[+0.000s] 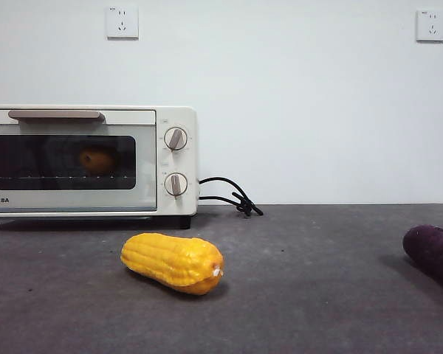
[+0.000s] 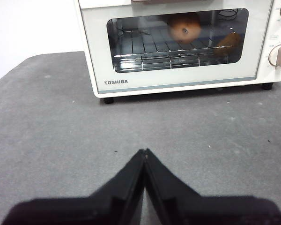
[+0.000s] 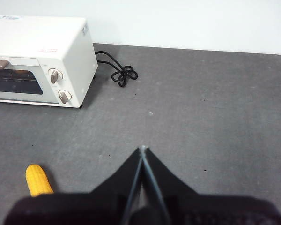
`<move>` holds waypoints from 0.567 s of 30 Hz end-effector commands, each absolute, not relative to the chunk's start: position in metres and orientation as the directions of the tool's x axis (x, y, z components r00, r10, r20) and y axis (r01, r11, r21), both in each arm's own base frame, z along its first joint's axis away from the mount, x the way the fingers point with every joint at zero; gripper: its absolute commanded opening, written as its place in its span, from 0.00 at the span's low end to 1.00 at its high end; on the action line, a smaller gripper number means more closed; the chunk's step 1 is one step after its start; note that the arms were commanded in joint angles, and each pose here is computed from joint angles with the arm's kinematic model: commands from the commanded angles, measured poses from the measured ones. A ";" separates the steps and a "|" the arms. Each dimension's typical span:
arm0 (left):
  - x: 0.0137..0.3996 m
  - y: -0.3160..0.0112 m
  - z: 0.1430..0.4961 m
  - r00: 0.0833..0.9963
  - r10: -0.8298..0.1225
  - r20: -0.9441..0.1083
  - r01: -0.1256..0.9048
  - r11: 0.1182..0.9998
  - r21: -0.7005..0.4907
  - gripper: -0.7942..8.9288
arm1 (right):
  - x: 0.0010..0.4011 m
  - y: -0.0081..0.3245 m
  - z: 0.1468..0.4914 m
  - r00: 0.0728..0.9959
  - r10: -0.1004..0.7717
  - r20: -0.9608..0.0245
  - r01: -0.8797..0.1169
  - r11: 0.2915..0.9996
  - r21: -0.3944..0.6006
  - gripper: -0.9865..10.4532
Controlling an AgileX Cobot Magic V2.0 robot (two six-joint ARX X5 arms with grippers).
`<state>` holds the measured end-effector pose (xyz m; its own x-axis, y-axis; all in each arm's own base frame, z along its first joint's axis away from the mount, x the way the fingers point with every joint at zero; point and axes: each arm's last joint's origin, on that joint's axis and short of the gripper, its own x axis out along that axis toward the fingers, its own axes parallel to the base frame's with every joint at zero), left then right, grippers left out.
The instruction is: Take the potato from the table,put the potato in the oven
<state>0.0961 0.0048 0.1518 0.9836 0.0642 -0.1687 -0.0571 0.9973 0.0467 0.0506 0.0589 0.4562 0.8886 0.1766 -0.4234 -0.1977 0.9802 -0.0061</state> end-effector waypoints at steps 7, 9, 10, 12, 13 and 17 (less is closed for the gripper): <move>0.097 0.005 0.149 0.982 0.063 -0.175 -0.056 0.997 0.047 0.08 | 0.051 0.059 0.453 0.884 0.165 -0.438 -0.193 0.981 -0.020 0.09; 0.097 0.005 0.149 0.982 0.063 -0.176 -0.056 0.997 0.047 0.08 | 0.051 0.059 0.453 0.884 0.163 -0.437 -0.205 0.977 -0.052 0.09; 0.097 0.005 0.149 0.982 0.063 -0.177 -0.056 0.997 0.047 0.08 | 0.051 0.058 0.453 0.893 0.145 -0.427 -0.220 0.967 -0.131 0.09; 0.097 0.005 0.149 0.982 0.063 -0.177 -0.056 0.997 0.047 0.08 | 0.052 0.057 0.454 0.907 0.108 -0.406 -0.226 0.940 -0.256 0.09; 0.097 0.005 0.149 0.982 0.063 -0.177 -0.056 0.997 0.047 0.08 | 0.052 0.056 0.454 0.913 0.089 -0.399 -0.216 0.933 -0.287 0.09; 0.097 0.005 0.149 0.982 0.063 -0.177 -0.056 0.997 0.047 0.08 | 0.053 0.052 0.454 0.918 0.052 -0.394 -0.178 0.940 -0.292 0.09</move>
